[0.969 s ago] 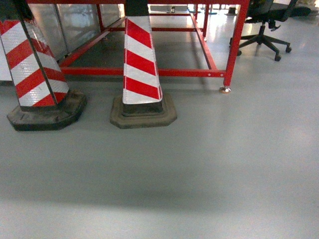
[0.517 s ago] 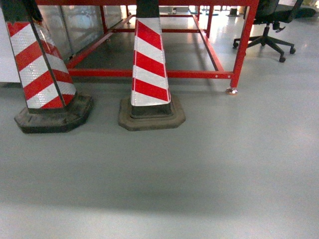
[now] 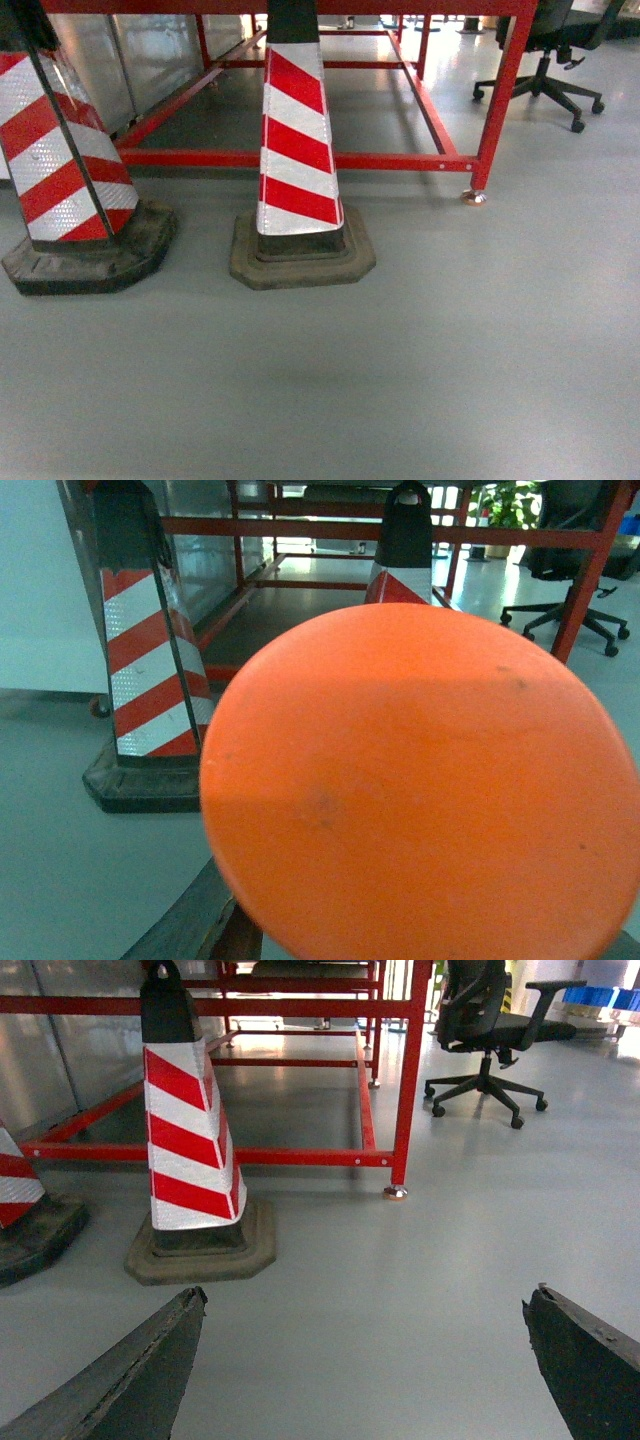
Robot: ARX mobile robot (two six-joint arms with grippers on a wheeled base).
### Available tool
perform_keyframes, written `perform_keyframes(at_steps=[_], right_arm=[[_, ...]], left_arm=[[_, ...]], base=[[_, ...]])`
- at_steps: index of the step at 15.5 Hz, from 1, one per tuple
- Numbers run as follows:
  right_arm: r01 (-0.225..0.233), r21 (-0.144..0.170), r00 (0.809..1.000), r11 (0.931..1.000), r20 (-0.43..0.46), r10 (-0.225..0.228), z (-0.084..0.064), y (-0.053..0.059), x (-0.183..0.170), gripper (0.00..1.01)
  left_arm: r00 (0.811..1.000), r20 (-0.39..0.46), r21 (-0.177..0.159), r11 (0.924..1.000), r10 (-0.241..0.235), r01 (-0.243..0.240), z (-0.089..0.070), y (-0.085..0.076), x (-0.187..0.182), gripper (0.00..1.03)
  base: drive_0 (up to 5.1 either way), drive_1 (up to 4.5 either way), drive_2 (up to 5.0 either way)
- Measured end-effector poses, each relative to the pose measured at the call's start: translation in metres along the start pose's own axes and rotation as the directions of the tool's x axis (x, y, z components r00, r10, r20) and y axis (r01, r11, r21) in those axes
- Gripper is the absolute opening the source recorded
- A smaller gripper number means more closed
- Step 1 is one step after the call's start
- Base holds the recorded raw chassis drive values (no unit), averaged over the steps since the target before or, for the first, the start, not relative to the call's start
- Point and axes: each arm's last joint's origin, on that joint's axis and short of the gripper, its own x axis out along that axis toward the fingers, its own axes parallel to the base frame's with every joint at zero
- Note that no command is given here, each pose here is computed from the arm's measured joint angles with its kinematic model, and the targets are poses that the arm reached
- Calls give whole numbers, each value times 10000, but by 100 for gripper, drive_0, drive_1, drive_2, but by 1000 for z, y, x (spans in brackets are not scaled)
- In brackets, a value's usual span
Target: Pick capacitor and pack into box
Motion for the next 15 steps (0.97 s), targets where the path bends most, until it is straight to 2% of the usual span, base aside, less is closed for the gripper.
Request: perform_keyframes(at_steps=[15], right_arm=[[8,0,10000,10000,0,-8,0,0,0,98]], left_arm=[[10000,-30,4,10000,4,-4,0,0,0,44]], base=[[-6,400,-412]])
